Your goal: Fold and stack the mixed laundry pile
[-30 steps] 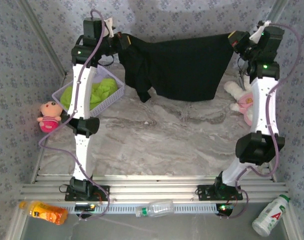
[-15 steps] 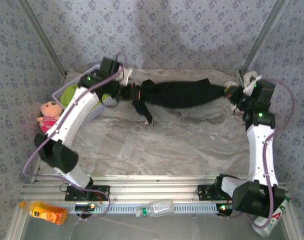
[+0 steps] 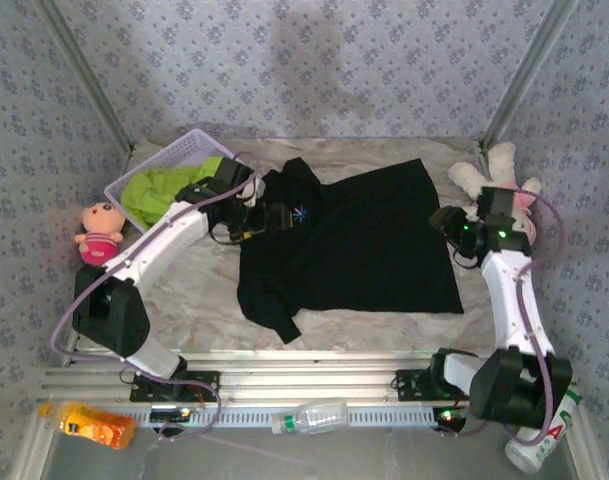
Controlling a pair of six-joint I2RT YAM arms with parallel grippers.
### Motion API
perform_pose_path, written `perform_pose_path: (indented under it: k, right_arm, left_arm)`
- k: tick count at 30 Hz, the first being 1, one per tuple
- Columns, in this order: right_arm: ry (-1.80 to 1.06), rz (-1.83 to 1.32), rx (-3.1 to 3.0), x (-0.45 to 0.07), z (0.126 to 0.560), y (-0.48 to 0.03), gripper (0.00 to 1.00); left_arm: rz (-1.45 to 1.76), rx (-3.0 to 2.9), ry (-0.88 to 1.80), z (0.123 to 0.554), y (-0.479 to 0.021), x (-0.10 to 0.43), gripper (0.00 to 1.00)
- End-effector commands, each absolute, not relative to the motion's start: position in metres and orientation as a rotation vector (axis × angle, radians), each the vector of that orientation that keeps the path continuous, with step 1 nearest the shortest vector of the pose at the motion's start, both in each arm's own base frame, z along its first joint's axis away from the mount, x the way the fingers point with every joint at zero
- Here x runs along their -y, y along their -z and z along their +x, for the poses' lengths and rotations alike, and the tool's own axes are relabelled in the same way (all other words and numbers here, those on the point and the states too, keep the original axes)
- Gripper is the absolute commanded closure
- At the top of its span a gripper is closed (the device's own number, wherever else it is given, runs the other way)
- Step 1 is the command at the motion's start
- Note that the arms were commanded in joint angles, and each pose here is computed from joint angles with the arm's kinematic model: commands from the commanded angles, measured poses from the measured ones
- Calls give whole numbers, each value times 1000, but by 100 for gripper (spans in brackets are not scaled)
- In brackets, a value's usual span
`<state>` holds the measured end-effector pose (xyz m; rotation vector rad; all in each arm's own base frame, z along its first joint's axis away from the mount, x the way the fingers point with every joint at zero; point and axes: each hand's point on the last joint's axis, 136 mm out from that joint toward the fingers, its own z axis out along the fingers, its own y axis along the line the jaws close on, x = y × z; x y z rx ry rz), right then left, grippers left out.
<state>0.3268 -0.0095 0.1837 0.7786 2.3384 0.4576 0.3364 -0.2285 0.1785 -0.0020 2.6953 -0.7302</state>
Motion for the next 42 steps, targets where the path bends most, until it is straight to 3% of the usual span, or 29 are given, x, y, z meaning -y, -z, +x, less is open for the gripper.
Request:
perform_pose_path:
  k: [1, 8, 12, 14, 18, 25, 30, 36, 42]
  right_arm:
    - [-484, 693, -2352, -20, 355, -175, 41]
    - [-419, 708, -2508, -35, 373, -104, 46]
    - [-420, 798, -2567, -20, 377, -64, 49]
    - [-407, 863, -2612, -10, 373, -44, 50]
    - [-348, 1019, -2655, 11, 360, -18, 52]
    - [-220, 1170, -2670, 45, 337, -3, 52]
    - [-225, 1194, -2655, 57, 336, -8, 52]
    - [-336, 974, -2635, 38, 357, -52, 52]
    - [-454, 770, -2616, -13, 373, -83, 51]
  left_arm:
    - [-135, -2620, 662, 384, -158, 229, 6]
    - [-157, -2694, 617, 421, -103, 242, 23]
    - [-171, -2728, 600, 434, -77, 246, 38]
    - [-182, -2773, 528, 436, -61, 238, 47]
    - [-201, -2873, 293, 429, -37, 203, 53]
    - [-163, -2969, -151, 412, -13, 118, 55]
    - [-184, -2989, -248, 420, -18, 92, 54]
    - [-122, -2933, 32, 427, -76, 143, 32]
    - [-145, -2905, 313, 393, -96, 203, 29]
